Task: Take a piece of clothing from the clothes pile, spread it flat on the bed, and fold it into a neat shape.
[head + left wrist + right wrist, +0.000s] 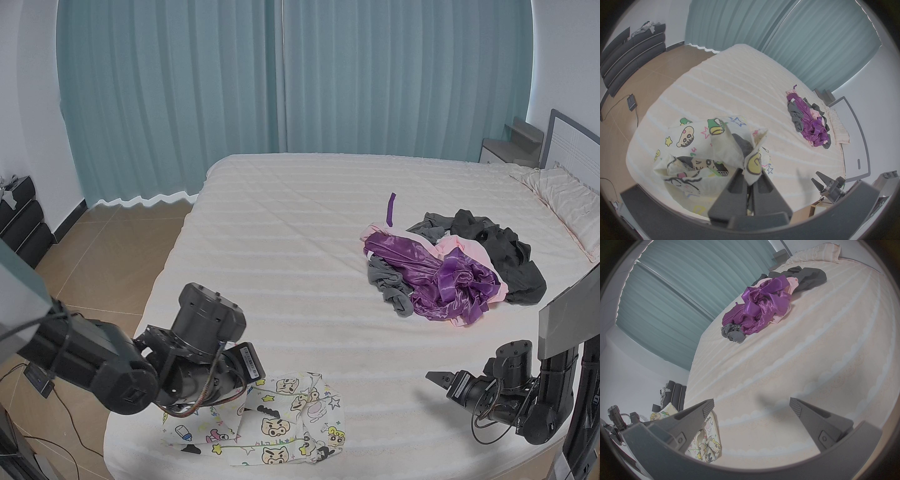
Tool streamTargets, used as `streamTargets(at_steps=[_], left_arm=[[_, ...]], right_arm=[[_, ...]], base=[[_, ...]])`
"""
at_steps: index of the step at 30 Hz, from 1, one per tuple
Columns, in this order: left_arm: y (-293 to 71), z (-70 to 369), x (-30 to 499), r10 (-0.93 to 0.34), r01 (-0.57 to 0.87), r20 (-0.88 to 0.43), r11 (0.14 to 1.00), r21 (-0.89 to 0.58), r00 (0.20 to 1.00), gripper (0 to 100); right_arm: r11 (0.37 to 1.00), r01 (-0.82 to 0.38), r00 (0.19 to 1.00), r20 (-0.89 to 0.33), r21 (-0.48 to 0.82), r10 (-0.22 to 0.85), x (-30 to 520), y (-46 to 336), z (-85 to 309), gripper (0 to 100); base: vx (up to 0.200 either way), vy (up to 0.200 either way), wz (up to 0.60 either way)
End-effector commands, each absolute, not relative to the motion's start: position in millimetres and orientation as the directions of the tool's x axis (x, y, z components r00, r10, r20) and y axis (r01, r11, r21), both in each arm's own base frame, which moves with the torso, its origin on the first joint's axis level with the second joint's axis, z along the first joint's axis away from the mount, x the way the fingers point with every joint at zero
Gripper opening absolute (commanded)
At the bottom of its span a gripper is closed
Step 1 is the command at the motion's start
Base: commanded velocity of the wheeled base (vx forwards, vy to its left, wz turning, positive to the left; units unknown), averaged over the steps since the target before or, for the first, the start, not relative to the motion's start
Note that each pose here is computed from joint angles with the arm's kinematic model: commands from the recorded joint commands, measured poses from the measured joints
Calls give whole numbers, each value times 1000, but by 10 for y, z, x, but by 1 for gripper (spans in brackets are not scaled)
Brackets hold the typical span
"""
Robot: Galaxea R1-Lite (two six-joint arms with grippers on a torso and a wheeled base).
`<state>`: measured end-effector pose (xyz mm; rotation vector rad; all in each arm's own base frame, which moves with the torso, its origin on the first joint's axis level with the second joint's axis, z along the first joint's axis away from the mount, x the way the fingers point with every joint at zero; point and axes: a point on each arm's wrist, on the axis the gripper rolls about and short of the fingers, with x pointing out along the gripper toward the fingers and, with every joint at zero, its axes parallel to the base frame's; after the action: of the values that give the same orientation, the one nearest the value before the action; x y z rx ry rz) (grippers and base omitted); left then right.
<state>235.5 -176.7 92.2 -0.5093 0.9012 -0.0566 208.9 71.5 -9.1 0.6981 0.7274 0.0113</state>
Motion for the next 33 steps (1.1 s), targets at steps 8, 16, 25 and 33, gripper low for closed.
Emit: streamTargets(at_steps=[8,16,25,33], left_arm=[[-2132,647,2357,-275,-159,-775,888,-432,570,0],[-2225,720,2355,-305,-156,-754,868,-472,582,100],[-2216,949,2324,-345,-155,-704,826,-542,621,100],[-1828,1344,2173,-381,-159,-629,759,-631,678,100]], right_arm=[[774,215,765,-596,596,246,2057,707,-52,100],[773,216,765,-596,597,246,2060,708,-52,100],[773,217,764,-597,596,246,2060,708,-56,100],[772,217,764,-597,597,246,2060,708,-56,100]], base=[[0,0,0],[0,0,0],[0,0,0],[0,0,0]])
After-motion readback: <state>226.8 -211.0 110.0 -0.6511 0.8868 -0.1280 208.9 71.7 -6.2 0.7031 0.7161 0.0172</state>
